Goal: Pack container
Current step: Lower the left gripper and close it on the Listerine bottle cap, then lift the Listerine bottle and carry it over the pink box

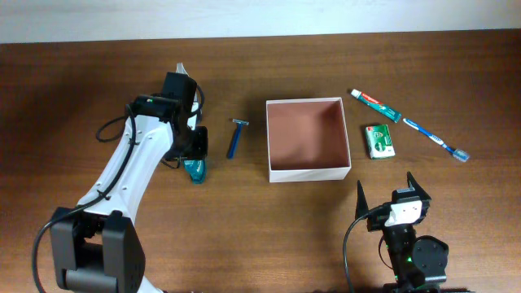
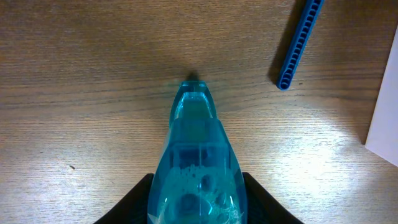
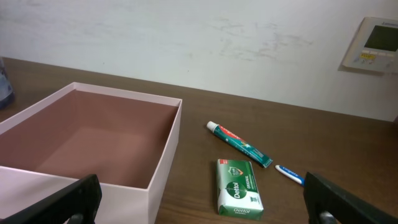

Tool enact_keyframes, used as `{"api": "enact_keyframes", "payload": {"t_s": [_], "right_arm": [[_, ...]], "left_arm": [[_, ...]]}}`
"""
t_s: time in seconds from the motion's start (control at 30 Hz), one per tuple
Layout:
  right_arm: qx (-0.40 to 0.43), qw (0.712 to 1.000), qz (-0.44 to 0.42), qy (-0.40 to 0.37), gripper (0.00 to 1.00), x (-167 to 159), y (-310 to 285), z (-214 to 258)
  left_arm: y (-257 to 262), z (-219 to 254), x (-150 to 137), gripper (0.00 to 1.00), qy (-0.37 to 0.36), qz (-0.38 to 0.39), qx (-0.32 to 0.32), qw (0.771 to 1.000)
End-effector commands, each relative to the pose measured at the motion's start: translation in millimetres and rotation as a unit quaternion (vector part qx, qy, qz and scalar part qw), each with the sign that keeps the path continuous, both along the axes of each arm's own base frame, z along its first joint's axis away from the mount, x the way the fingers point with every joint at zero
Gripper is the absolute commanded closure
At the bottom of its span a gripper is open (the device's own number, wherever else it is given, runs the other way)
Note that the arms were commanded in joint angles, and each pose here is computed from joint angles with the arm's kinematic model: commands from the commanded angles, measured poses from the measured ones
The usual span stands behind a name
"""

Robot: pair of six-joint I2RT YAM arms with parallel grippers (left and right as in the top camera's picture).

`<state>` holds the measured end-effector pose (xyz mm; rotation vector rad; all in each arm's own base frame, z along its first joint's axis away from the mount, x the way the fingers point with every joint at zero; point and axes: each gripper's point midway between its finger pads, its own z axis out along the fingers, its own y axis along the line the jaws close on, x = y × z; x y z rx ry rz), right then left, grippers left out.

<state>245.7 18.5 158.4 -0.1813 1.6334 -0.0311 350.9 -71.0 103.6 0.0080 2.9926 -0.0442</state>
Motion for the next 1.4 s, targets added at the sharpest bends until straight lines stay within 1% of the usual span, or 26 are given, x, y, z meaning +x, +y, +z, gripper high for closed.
{"api": "enact_keyframes", "payload": {"t_s": [0.0, 0.17, 0.3, 0.47, 0.6, 0.73, 0.83, 1.1, 1.27, 1.37], "right_arm": [[0.0, 1.0, 0.0, 0.0, 0.01, -0.4, 0.7, -1.5], [0.0, 1.0, 0.0, 0.0, 0.01, -0.4, 0.8, -1.4], [0.0, 1.0, 0.0, 0.0, 0.01, -0.4, 0.8, -1.4], [0.0, 1.0, 0.0, 0.0, 0.01, -0.4, 0.8, -1.5], [0.0, 1.0, 0.0, 0.0, 0.01, -0.4, 0.8, -1.5], [0.0, 1.0, 0.0, 0.0, 0.01, -0.4, 0.8, -1.5], [0.0, 1.0, 0.0, 0.0, 0.01, -0.4, 0.8, -1.4], [0.0, 1.0, 0.0, 0.0, 0.01, -0.4, 0.7, -1.5], [0.0, 1.0, 0.0, 0.0, 0.01, -0.4, 0.7, -1.4], [0.0, 1.0, 0.0, 0.0, 0.01, -0.4, 0.8, -1.4]], "left_arm": [[2.5, 3.7, 5.4, 0.63, -0.006, -0.001, 0.003, 1.0], [1.4, 13.4, 10.8, 0.64, -0.016, -0.001, 0.001, 1.0], [0.7, 34.8, 21.6, 0.64, -0.038, 0.0, 0.001, 0.999], [-1.7, 74.1, 37.0, 0.65, -0.077, 0.0, -0.004, 0.997], [-16.2, 111.4, 48.9, 0.66, -0.121, -0.013, -0.017, 0.992], [-55.4, 150.8, 57.7, 0.65, -0.175, -0.052, -0.057, 0.981], [-88.7, 169.1, 56.9, 0.64, -0.203, -0.088, -0.08, 0.972], [-178.7, 190.9, 41.7, 0.64, -0.259, -0.18, -0.122, 0.941], [-212.0, 196.7, 38.3, 0.64, -0.285, -0.207, -0.131, 0.927], [-225.3, 188.1, 40.2, 0.64, -0.283, -0.217, -0.134, 0.925]]}}
